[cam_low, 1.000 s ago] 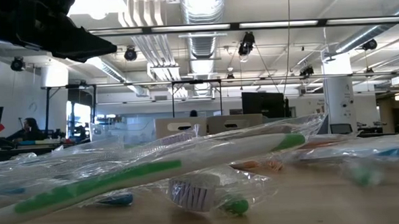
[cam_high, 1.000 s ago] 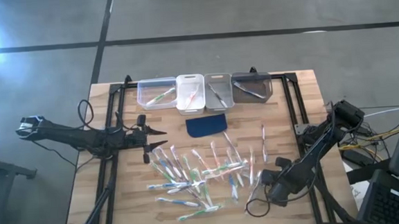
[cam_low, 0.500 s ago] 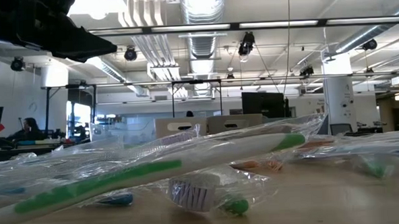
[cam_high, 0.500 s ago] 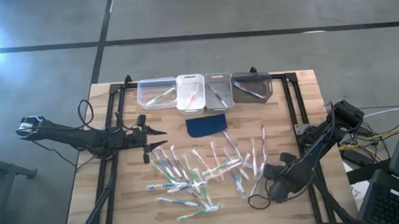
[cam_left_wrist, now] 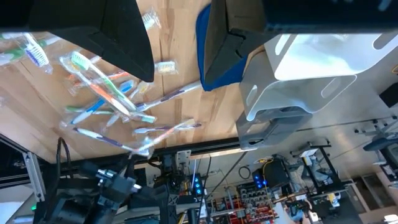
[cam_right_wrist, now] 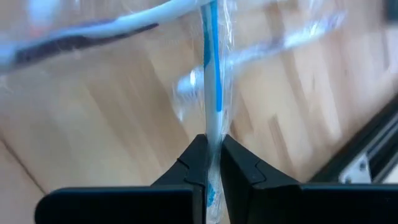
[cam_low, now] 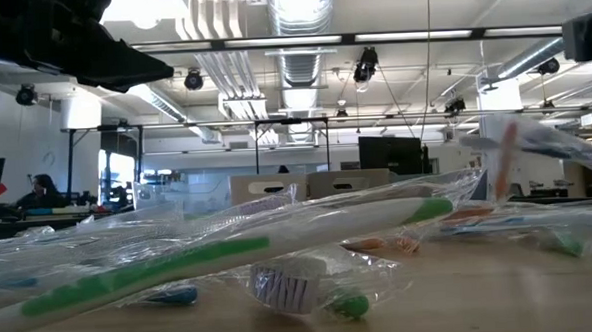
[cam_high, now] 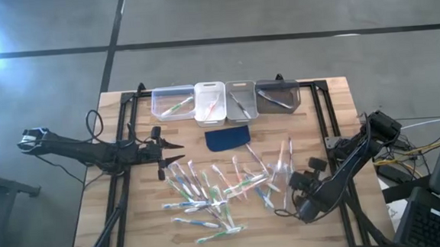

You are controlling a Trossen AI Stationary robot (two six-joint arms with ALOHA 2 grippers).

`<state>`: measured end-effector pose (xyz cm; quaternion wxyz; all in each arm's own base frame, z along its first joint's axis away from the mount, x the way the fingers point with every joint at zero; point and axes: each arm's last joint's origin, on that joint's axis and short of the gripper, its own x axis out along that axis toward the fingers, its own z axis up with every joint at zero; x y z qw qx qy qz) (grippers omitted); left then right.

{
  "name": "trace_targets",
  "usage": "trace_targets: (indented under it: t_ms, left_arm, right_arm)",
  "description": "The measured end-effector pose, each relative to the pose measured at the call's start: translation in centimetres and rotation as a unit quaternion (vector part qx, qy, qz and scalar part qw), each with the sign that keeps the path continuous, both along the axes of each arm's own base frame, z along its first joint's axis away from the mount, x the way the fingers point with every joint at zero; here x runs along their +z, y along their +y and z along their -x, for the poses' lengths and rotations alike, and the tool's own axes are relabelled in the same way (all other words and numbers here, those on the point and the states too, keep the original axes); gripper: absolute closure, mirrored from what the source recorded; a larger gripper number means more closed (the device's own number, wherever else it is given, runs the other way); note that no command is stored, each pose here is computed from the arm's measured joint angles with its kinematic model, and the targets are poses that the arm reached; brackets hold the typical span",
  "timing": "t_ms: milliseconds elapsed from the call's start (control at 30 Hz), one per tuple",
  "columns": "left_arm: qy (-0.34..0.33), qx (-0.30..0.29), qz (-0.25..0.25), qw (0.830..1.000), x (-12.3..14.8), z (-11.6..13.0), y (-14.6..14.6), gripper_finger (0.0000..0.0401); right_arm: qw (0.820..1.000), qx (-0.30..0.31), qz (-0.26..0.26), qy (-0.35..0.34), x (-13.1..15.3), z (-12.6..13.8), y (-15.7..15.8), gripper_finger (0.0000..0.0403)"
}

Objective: Pick & Place Toothbrushes
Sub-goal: Put the blue toothbrush into the transparent black bin

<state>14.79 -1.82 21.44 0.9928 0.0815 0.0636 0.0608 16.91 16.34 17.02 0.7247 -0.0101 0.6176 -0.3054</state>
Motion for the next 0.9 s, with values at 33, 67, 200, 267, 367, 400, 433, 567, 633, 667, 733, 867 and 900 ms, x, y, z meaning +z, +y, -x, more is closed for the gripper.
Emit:
trace_targets:
  t_ms: [33, 67, 200, 267, 367, 400, 433, 567, 633, 667, 733, 867, 900]
  left_arm:
    - [0.000, 0.000, 0.000, 1.000, 0.0, 0.0, 0.0, 0.0254]
    - [0.000, 0.000, 0.000, 1.000, 0.0, 0.0, 0.0, 0.0254]
    - [0.000, 0.000, 0.000, 1.000, 0.0, 0.0, 0.0, 0.0254]
    - [0.000, 0.000, 0.000, 1.000, 0.0, 0.0, 0.0, 0.0254]
    - [0.000, 0.000, 0.000, 1.000, 0.0, 0.0, 0.0, 0.0254]
    - [0.000, 0.000, 0.000, 1.000, 0.0, 0.0, 0.0, 0.0254]
    - [0.000, 0.000, 0.000, 1.000, 0.0, 0.0, 0.0, 0.0254]
    - [0.000, 0.000, 0.000, 1.000, 0.0, 0.0, 0.0, 0.0254]
    - [0.000, 0.000, 0.000, 1.000, 0.0, 0.0, 0.0, 0.0254]
    - [0.000, 0.000, 0.000, 1.000, 0.0, 0.0, 0.0, 0.0254]
    - [0.000, 0.000, 0.000, 1.000, 0.0, 0.0, 0.0, 0.0254]
    - [0.000, 0.000, 0.000, 1.000, 0.0, 0.0, 0.0, 0.0254]
    - [0.000, 0.000, 0.000, 1.000, 0.0, 0.0, 0.0, 0.0254]
  right_arm:
    - [1.000, 0.007, -0.001, -0.003, 0.1, -0.2, 0.1, 0.0385]
    - [1.000, 0.009, -0.004, -0.004, 0.3, -0.4, 0.1, 0.0385]
    - [1.000, 0.009, -0.001, -0.003, 0.7, -0.8, 0.1, 0.0385]
    - [1.000, 0.017, 0.019, -0.011, 1.0, -0.9, 0.0, 0.0385]
    - [0.998, 0.016, 0.048, -0.025, 1.2, -1.0, -0.4, 0.0385]
    - [0.998, 0.017, 0.050, -0.027, 1.3, -1.1, -0.5, 0.0385]
    - [0.998, 0.021, 0.053, -0.024, 1.3, -1.2, -0.6, 0.0385]
    - [0.998, 0.031, 0.057, -0.016, 1.3, -1.5, -0.9, 0.0385]
    - [0.998, 0.037, 0.056, -0.013, 1.4, -1.6, -0.9, 0.0385]
    - [0.998, 0.041, 0.054, -0.012, 1.5, -1.7, -0.9, 0.0385]
    - [0.997, 0.052, 0.049, -0.013, 1.9, -2.0, -0.7, 0.0384]
    - [0.997, 0.053, 0.045, -0.018, 3.1, -2.7, -0.6, 0.0384]
    - [0.998, 0.049, 0.046, -0.017, 3.5, -2.9, -0.7, 0.0384]
